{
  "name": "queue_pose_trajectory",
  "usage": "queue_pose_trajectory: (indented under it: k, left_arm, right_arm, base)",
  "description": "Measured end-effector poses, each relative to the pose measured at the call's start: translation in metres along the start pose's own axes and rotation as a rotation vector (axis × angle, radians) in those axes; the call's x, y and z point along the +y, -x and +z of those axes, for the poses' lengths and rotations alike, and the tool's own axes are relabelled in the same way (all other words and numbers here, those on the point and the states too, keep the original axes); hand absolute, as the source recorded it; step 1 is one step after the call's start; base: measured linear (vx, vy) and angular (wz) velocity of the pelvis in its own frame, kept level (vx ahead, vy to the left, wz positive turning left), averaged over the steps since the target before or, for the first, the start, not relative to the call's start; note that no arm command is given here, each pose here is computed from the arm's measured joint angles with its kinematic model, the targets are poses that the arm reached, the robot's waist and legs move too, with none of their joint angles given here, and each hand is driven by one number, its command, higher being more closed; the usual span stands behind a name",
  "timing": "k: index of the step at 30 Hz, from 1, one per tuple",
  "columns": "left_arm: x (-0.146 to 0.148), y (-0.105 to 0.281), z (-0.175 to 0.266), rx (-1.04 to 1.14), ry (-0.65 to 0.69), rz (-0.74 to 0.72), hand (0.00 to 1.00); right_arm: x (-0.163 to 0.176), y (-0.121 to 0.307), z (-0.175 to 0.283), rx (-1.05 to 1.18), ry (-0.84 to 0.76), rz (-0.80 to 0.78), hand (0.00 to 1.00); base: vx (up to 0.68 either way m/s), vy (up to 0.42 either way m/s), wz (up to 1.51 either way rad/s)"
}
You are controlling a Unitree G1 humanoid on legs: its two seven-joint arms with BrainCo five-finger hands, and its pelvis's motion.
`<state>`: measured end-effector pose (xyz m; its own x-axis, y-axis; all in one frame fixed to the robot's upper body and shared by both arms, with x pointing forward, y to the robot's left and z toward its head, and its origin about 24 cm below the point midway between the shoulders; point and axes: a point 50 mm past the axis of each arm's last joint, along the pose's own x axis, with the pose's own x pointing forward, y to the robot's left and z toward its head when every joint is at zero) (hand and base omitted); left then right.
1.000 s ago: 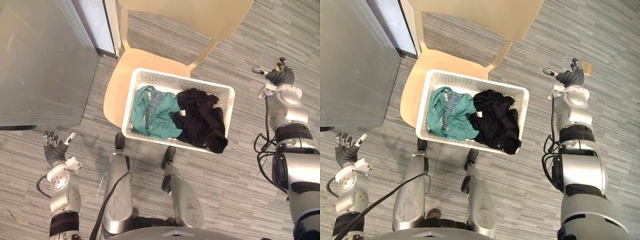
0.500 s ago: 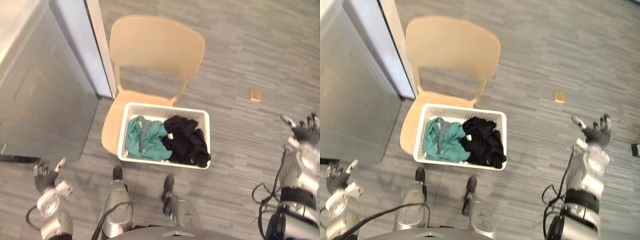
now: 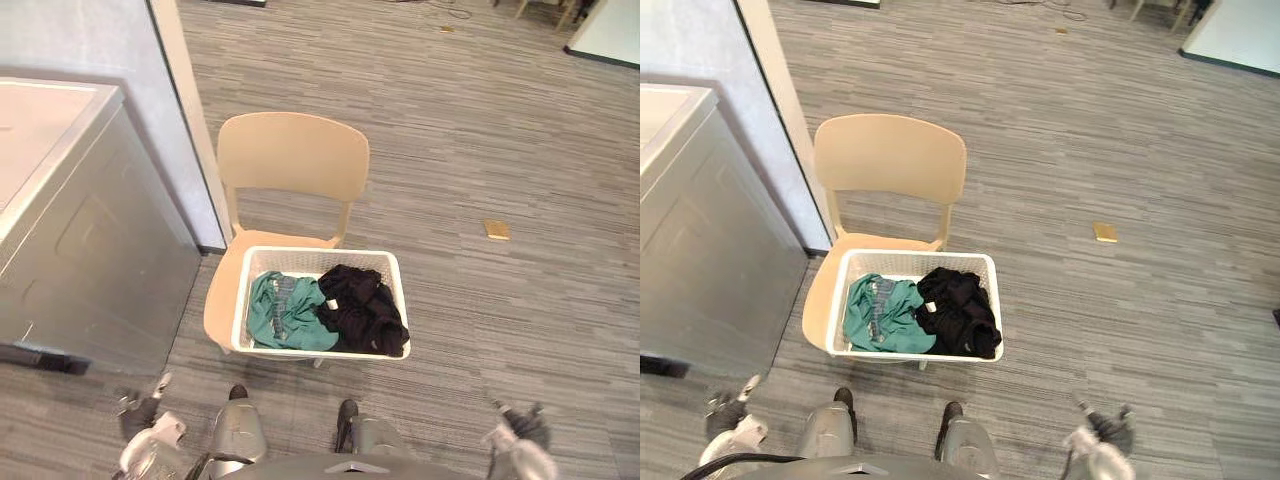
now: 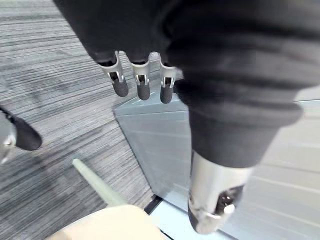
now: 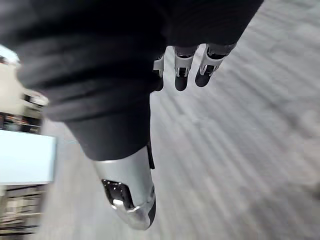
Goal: Pick up the laundry basket with both hands and put the clothes into the washing machine.
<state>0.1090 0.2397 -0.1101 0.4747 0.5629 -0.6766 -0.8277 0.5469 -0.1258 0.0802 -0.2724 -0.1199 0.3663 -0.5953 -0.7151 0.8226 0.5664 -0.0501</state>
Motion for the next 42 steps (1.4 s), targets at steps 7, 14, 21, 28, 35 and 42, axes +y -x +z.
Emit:
queue_pose_trajectory:
  k: [7, 14, 21, 28, 35, 42]
  left_arm:
    - [0.002, 0.000, -0.036, 0.156, -0.108, 0.002, 0.00]
    - [0.006, -0.001, -0.052, 0.239, -0.324, -0.055, 0.00]
    - [0.017, -0.002, -0.054, 0.244, -0.379, -0.026, 0.00]
    - [0.023, 0.006, -0.062, 0.269, -0.288, 0.013, 0.00]
    - [0.026, 0.009, -0.066, 0.280, -0.269, 0.011, 0.00]
    - [0.029, 0.007, -0.063, 0.272, -0.258, 0.030, 0.00]
  right_arm:
    - [-0.019, 0.021, -0.077, 0.295, 0.227, -0.059, 0.00]
    - [-0.005, 0.019, -0.081, 0.326, 0.284, -0.005, 0.00]
    - [-0.002, 0.011, -0.066, 0.267, 0.378, 0.022, 0.00]
    - [0.013, 0.006, -0.054, 0.209, 0.398, 0.075, 0.00]
    - [0.039, -0.002, -0.031, 0.105, 0.468, 0.169, 0.00]
    - [0.047, 0.001, -0.027, 0.058, 0.443, 0.204, 0.00]
  base:
    - [-0.07, 0.056, 0.36]
    - [-0.23, 0.302, -0.04]
    - [-0.32, 0.032, -0.16]
    - [-0.22, -0.203, 0.11]
    - [-0.28, -0.048, 0.69]
    - [-0.21, 0.221, 1.03]
